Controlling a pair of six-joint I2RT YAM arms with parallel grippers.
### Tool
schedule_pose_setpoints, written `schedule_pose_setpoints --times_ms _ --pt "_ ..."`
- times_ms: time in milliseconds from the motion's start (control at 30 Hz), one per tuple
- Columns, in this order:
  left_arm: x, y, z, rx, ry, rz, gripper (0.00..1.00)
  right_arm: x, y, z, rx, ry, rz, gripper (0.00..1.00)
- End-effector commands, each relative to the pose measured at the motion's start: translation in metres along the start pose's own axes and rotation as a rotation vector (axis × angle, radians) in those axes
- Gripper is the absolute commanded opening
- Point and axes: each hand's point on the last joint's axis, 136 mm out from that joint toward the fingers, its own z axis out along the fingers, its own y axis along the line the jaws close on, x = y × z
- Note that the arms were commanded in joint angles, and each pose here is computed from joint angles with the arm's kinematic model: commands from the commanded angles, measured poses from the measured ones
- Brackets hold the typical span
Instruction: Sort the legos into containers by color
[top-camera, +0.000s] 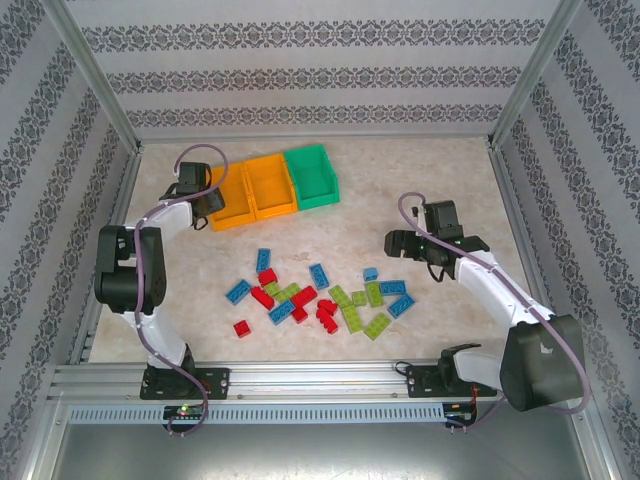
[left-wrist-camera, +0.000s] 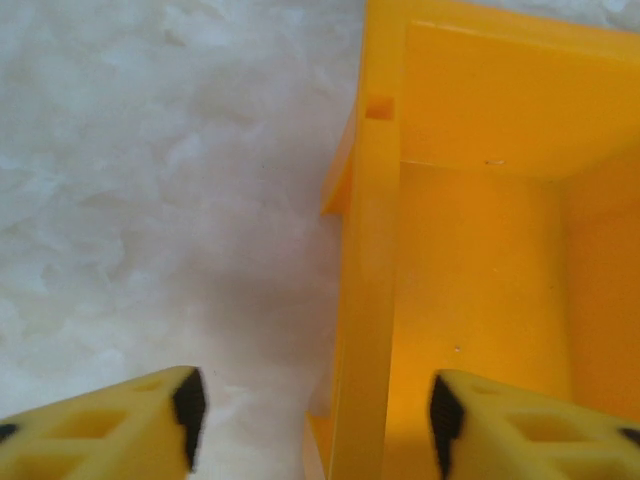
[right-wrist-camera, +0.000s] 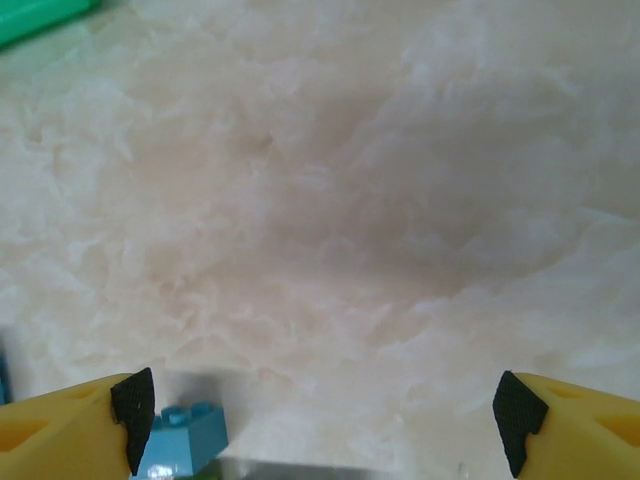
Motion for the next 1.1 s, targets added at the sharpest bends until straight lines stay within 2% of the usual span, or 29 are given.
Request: schedule_pose_setpoints --times_ms 0,100,200,567,767,1067 --pt "-0.001 -0.009 0.005 0.042 0.02 -0.002 0.41 0.016 0.02 -0.005 -0.05 0.06 -0.03 0.91" --pt "0.001 -0.015 0.007 0.077 0.027 0.011 0.27 0.027 0.034 -0.002 -0.076 0.076 -0.085 0.91" --pt "0.001 -0.023 0.005 0.121 0.02 0.025 0.21 0.035 0.044 0.002 -0.092 0.096 -0.113 0.91" --pt "0.023 -0.077 -0.013 0.247 0.036 0.104 0.19 0.059 0.064 0.022 -0.041 0.25 -0.199 0.86" --pt "0.036 -0.107 -0.02 0.289 0.055 0.15 0.19 0.061 0.065 0.032 -0.001 0.264 -0.195 0.84" --pt "0.056 -0.132 -0.025 0.329 0.083 0.186 0.2 0.066 0.068 0.042 0.035 0.305 -0.237 0.78"
